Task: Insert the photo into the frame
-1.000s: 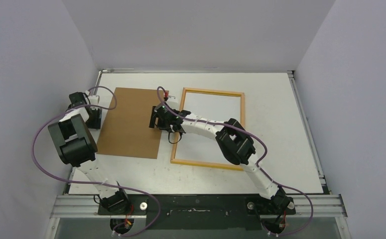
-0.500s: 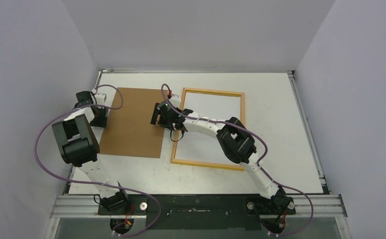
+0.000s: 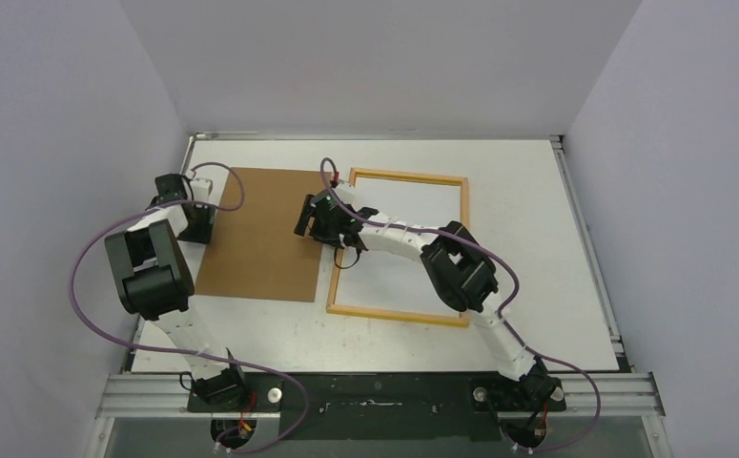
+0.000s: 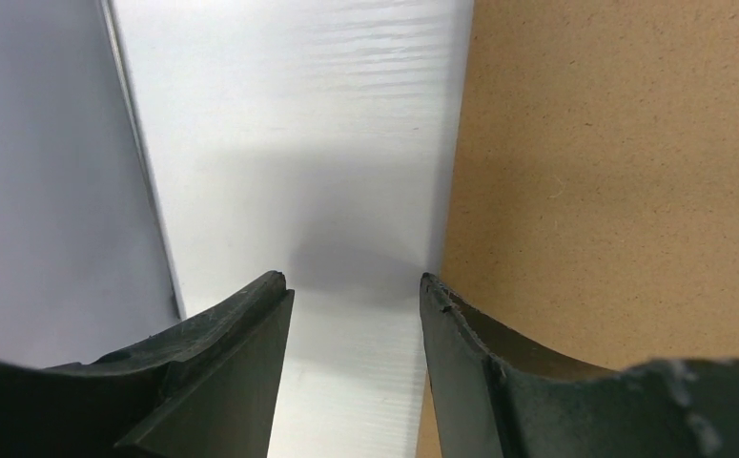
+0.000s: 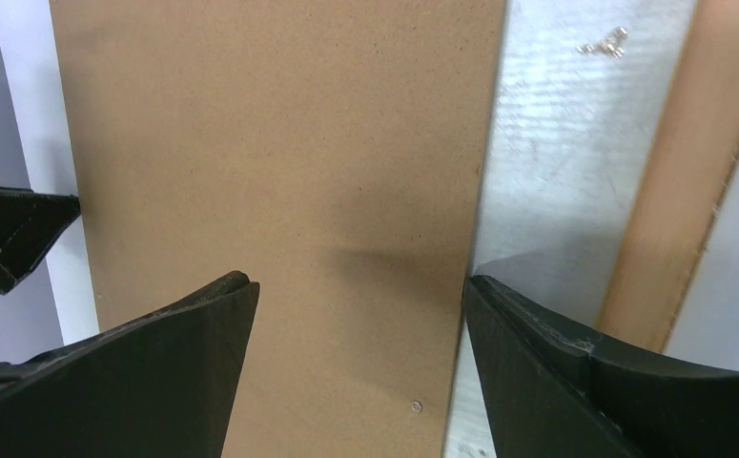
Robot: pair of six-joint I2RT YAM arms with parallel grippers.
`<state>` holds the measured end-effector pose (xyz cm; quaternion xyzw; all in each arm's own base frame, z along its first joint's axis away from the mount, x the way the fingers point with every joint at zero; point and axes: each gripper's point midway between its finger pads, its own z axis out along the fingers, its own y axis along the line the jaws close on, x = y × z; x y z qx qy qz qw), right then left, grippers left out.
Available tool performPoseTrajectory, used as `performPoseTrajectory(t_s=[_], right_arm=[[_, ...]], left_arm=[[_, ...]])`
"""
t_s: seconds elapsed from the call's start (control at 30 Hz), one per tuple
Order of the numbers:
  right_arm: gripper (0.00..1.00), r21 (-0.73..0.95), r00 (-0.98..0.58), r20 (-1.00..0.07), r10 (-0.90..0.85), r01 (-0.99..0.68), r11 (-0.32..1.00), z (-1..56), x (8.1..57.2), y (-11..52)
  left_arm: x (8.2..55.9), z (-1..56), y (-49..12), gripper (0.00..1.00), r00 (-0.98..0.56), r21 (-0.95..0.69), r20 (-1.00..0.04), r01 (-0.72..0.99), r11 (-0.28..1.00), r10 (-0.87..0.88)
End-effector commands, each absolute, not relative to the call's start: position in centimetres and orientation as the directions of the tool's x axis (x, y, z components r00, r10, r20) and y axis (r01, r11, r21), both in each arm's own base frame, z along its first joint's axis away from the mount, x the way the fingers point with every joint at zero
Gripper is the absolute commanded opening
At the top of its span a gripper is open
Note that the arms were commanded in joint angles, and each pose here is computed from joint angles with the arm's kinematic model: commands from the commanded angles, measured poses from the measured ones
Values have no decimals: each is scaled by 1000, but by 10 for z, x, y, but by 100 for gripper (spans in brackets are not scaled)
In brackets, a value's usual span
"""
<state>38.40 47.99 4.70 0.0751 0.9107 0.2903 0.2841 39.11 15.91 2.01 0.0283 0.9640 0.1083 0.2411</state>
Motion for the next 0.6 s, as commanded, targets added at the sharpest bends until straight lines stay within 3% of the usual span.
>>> performPoseTrajectory(t_s=[0.0, 0.57], right_arm=[[81, 700, -824, -446, 351, -77, 710, 117, 369, 496], [80, 768, -808, -450, 381, -132, 627, 174, 344, 489]], left_arm=[[372, 0, 105, 51, -911, 68, -400, 78, 995, 99], [376, 3, 77, 49, -903, 74, -400, 136, 988, 155]])
